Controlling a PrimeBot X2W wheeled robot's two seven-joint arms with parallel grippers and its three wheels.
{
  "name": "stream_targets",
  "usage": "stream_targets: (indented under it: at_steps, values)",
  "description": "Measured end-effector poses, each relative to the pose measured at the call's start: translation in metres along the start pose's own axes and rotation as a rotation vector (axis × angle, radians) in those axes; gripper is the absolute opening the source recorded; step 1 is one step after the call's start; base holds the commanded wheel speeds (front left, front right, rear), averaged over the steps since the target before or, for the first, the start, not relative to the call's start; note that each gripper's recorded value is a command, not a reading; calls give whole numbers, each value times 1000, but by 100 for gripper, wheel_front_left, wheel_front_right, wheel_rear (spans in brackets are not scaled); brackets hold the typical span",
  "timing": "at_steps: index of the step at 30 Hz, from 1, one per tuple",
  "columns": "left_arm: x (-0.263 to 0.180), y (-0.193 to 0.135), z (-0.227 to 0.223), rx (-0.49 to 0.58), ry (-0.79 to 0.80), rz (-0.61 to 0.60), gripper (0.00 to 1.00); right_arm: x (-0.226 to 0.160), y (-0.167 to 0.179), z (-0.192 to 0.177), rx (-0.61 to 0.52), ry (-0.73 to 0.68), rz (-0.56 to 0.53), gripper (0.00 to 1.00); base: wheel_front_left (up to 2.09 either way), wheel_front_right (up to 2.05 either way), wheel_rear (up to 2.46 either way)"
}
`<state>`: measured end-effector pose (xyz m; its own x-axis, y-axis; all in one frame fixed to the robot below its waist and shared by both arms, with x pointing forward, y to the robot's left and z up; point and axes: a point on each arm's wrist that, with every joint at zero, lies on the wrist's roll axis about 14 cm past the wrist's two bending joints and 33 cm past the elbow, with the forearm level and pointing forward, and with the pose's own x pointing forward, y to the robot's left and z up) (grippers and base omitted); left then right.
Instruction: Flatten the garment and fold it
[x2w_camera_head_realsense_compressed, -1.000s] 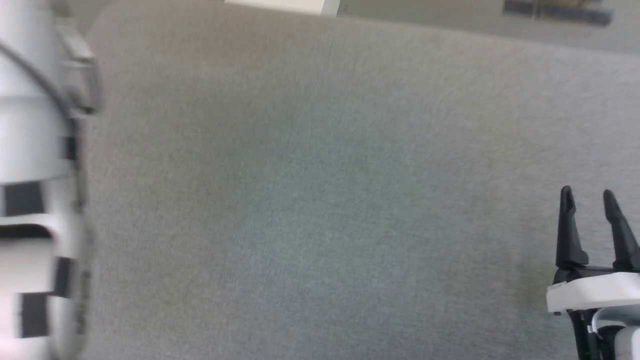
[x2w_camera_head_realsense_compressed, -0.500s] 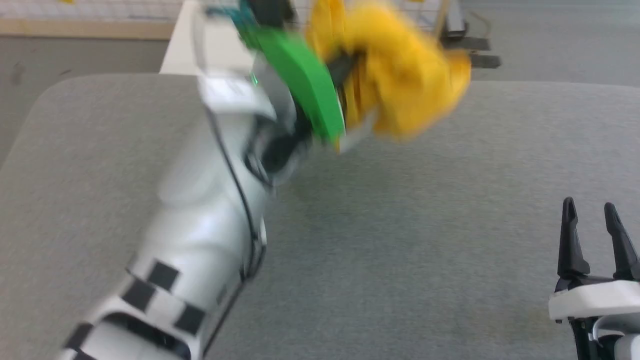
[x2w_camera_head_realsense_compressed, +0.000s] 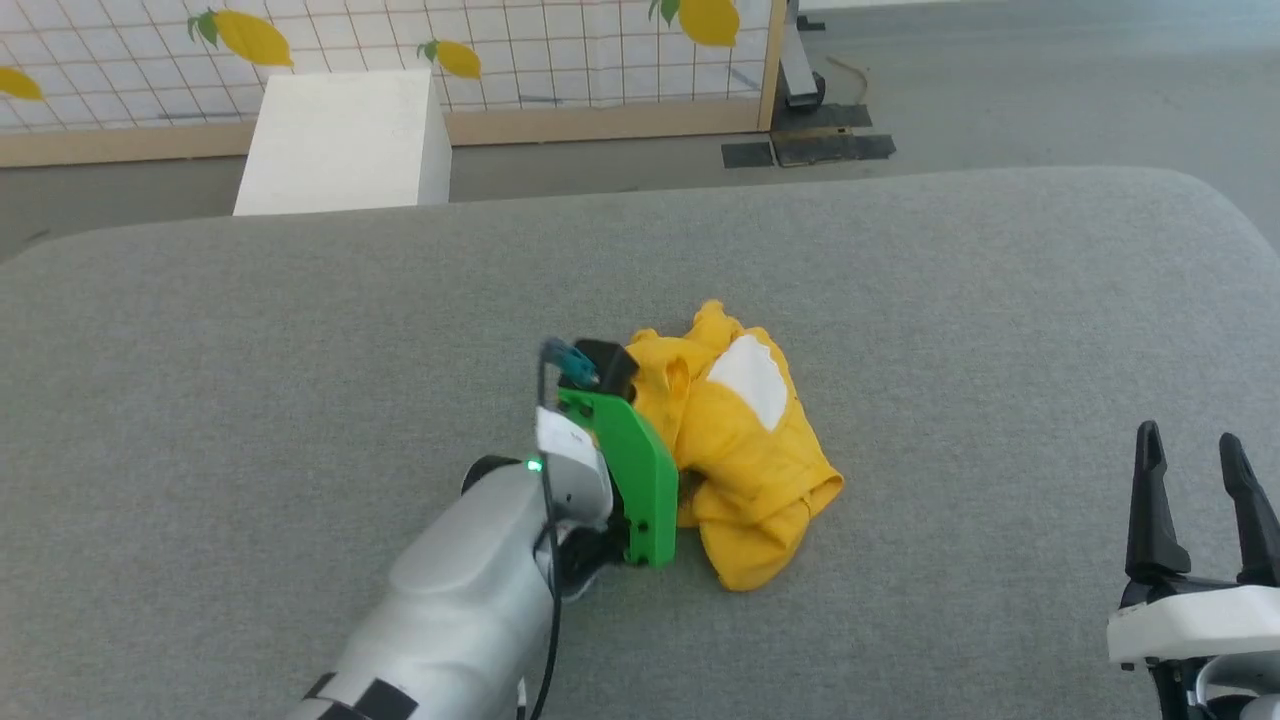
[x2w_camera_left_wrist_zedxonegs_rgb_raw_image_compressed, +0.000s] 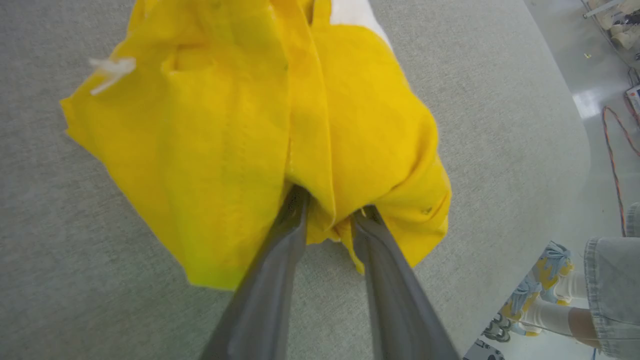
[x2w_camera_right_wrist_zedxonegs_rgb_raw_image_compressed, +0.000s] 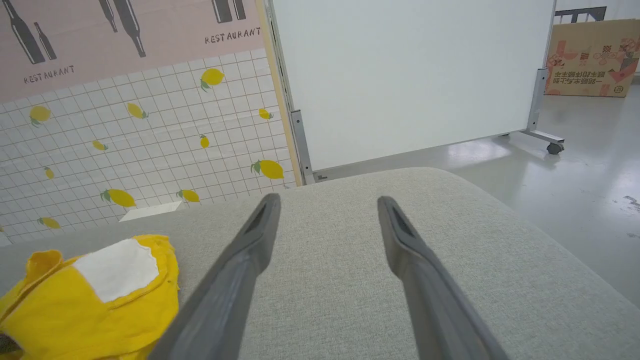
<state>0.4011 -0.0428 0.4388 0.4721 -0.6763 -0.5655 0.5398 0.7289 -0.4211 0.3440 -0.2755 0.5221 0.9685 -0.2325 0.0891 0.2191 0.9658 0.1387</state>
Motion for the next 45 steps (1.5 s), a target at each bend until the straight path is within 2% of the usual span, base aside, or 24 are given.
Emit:
stream_targets:
  at_steps: [4,9,12,15,18,22,25,33,36,41,45]
  values:
    - [-17,-4,46,-125,-192,-41,100,1,7,1,16,-6,20,100,0,0,0]
    - [-81,13,141,-160,-617,-39,100,2,20,-3,35,1,57,100,0,0,0]
    - [-135,47,173,-117,-847,58,100,5,31,-4,51,3,88,100,0,0,0]
    - [-186,83,178,-27,-1013,224,100,8,42,-7,58,8,118,100,0,0,0]
    - [-211,109,153,60,-1040,380,100,9,49,-7,62,10,137,100,0,0,0]
    - [-220,124,107,117,-994,511,100,11,55,-9,64,15,154,100,0,0,0]
    - [-227,123,92,139,-1002,562,100,11,58,-15,64,42,161,100,0,0,0]
    - [-222,117,62,177,-976,597,100,32,84,-29,52,145,220,100,0,0,0]
    - [-221,118,61,168,-982,604,100,45,102,-50,-8,291,265,100,0,0,0]
    - [-213,119,59,152,-986,612,100,54,130,-102,-214,634,343,100,0,0,0]
    - [-209,125,56,131,-983,622,100,57,139,-129,-320,805,379,100,0,0,0]
